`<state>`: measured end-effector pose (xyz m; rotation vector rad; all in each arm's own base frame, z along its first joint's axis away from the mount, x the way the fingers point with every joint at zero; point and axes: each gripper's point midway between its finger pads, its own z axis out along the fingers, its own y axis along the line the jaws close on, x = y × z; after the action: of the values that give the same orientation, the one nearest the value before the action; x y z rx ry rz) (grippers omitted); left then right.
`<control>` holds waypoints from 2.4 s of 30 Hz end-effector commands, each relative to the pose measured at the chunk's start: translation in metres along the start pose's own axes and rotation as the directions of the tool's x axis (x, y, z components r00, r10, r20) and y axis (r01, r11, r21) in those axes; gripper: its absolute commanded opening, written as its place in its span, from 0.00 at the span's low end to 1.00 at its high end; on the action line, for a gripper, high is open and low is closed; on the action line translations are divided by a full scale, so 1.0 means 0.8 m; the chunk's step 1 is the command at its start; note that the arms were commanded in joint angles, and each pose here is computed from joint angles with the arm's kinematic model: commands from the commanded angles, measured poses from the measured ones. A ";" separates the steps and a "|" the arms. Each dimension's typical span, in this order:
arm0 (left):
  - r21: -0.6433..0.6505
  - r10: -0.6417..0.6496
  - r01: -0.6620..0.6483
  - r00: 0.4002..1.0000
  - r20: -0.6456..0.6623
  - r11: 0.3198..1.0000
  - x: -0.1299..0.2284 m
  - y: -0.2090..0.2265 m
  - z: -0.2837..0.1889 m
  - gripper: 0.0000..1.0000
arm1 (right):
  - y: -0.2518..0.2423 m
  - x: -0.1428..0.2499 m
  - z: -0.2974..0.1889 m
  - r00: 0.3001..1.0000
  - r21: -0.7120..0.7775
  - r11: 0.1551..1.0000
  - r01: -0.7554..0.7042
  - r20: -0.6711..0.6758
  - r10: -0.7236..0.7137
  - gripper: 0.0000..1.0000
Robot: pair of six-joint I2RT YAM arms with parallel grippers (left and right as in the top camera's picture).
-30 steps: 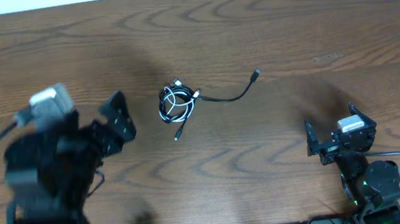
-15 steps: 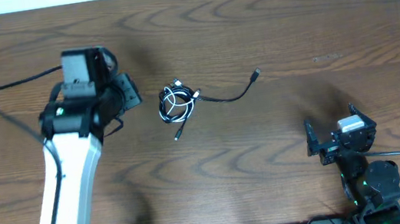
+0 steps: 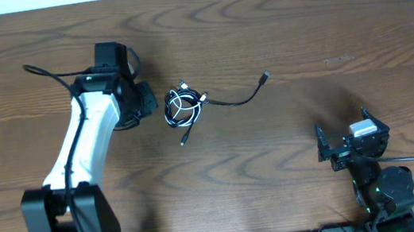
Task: Untangle cables
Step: 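Move the left gripper forward to the left side of the cable bundle, then move the right gripper over the right side of the cable bundle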
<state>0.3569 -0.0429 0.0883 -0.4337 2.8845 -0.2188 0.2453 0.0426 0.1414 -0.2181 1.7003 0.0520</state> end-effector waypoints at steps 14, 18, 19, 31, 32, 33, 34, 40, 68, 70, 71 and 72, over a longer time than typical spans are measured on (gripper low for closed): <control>-0.019 0.005 -0.006 0.999 -0.045 1.000 0.005 0.003 0.017 0.27 | 0.002 0.001 0.000 1.000 -0.009 1.000 0.011 -0.003 -0.011 0.99; -0.062 -0.014 0.005 0.989 -0.150 0.998 0.038 0.017 0.016 0.36 | 0.002 0.001 0.000 1.000 -0.009 1.000 0.011 -0.003 -0.011 0.99; -0.076 -0.020 0.006 0.983 -0.181 0.997 0.050 0.022 0.019 0.37 | 0.002 0.001 0.000 1.000 -0.009 1.000 0.011 -0.003 -0.011 0.99; -0.074 -0.017 0.004 0.985 -0.172 0.997 0.057 0.027 0.038 0.42 | 0.006 -0.001 0.000 1.000 -0.025 1.000 0.010 0.004 -0.010 0.99; -0.076 -0.017 0.004 0.985 -0.170 0.997 0.057 0.027 0.038 0.43 | 0.012 -0.001 0.000 1.000 -0.053 0.999 0.008 0.006 -0.008 0.99; -0.074 -0.016 0.004 0.986 -0.168 0.997 0.056 0.027 0.038 0.43 | 0.020 -0.001 -0.001 1.000 -0.090 0.996 -0.006 0.006 0.007 0.99; -0.074 -0.016 0.004 0.986 -0.168 0.997 0.056 0.027 0.038 0.42 | 0.026 -0.003 -0.002 1.000 -0.117 0.993 -0.012 0.012 0.013 0.99; -0.074 -0.016 0.003 0.986 -0.168 0.997 0.056 0.027 0.038 0.52 | 0.061 -0.037 -0.011 0.992 -0.286 0.958 0.019 0.127 0.018 0.99; -0.074 -0.016 0.004 0.986 -0.168 0.997 0.056 0.027 0.038 0.57 | 0.040 -0.279 0.015 0.999 -0.315 0.949 -0.027 0.009 0.032 0.99; -0.073 -0.016 0.004 0.986 -0.169 0.997 0.056 0.027 0.038 0.56 | 0.046 -0.276 0.031 0.996 -0.345 0.937 -0.064 -0.074 0.041 0.99; -0.074 -0.016 0.004 0.986 -0.168 0.997 0.056 0.027 0.038 0.51 | 0.048 -0.272 0.041 0.991 -0.354 0.931 -0.092 -0.121 0.052 0.99; -0.073 -0.016 0.004 0.986 -0.169 0.997 0.056 0.027 0.038 0.46 | 0.051 -0.267 0.049 0.985 -0.361 0.925 -0.118 -0.161 0.062 0.99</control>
<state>0.3184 -0.0403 0.0487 -0.4648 3.0573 -0.1694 0.2893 0.1024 0.3440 -0.4277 1.7659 0.3499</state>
